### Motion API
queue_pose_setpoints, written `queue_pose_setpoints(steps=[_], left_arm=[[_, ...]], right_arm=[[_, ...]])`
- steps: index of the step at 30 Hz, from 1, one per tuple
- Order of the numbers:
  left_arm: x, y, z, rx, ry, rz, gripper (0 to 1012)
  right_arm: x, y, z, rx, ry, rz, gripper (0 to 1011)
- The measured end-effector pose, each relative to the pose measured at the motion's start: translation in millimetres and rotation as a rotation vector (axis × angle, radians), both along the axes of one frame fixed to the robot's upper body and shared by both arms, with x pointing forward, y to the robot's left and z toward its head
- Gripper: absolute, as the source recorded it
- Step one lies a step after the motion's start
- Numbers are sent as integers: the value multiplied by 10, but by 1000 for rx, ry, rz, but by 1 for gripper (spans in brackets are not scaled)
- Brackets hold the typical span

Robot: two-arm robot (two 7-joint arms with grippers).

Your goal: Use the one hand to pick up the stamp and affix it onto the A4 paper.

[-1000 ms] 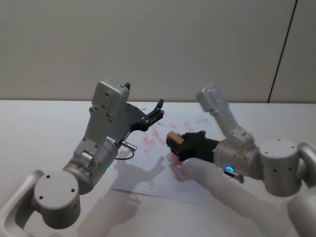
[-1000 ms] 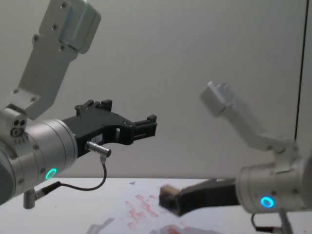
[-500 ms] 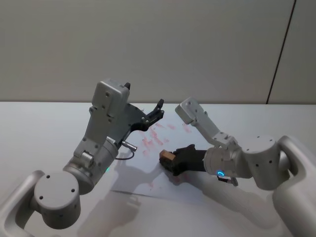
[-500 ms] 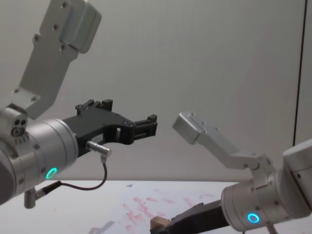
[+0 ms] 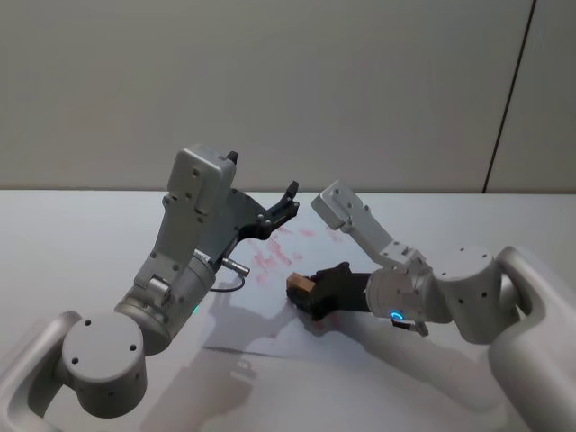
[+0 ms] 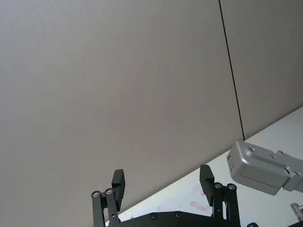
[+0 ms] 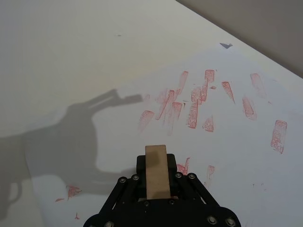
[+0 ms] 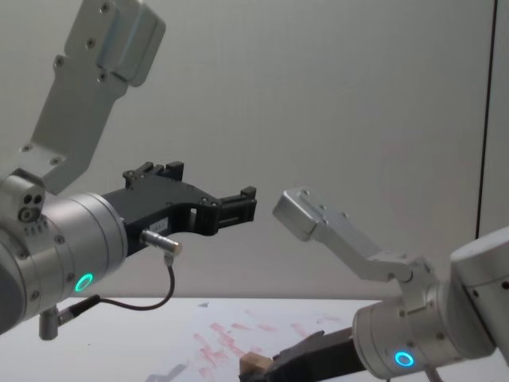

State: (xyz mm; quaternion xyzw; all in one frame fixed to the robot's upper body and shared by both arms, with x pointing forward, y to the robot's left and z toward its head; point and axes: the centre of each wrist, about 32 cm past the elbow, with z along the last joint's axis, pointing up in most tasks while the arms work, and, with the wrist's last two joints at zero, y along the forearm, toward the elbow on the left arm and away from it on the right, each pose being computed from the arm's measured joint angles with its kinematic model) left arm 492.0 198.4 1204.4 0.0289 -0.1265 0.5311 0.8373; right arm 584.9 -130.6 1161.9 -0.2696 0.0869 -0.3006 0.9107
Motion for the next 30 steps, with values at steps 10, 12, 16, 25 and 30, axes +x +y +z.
queue_pose_setpoints(steps=[10, 12, 16, 25, 30], left_arm=[[0, 0, 0, 0, 0, 0, 1003], [0, 0, 0, 0, 0, 0, 1003], [0, 0, 0, 0, 0, 0, 1003], [0, 0, 0, 0, 0, 0, 1003], [0, 0, 0, 0, 0, 0, 1003]], right_arm=[[41, 19, 72, 80, -78, -21, 220], [51, 20, 117, 103, -99, -27, 220], [59, 18, 210, 155, -140, -47, 220], [-7, -83, 420, 267, -214, -137, 220], [-105, -230, 496, 302, -234, -213, 220]])
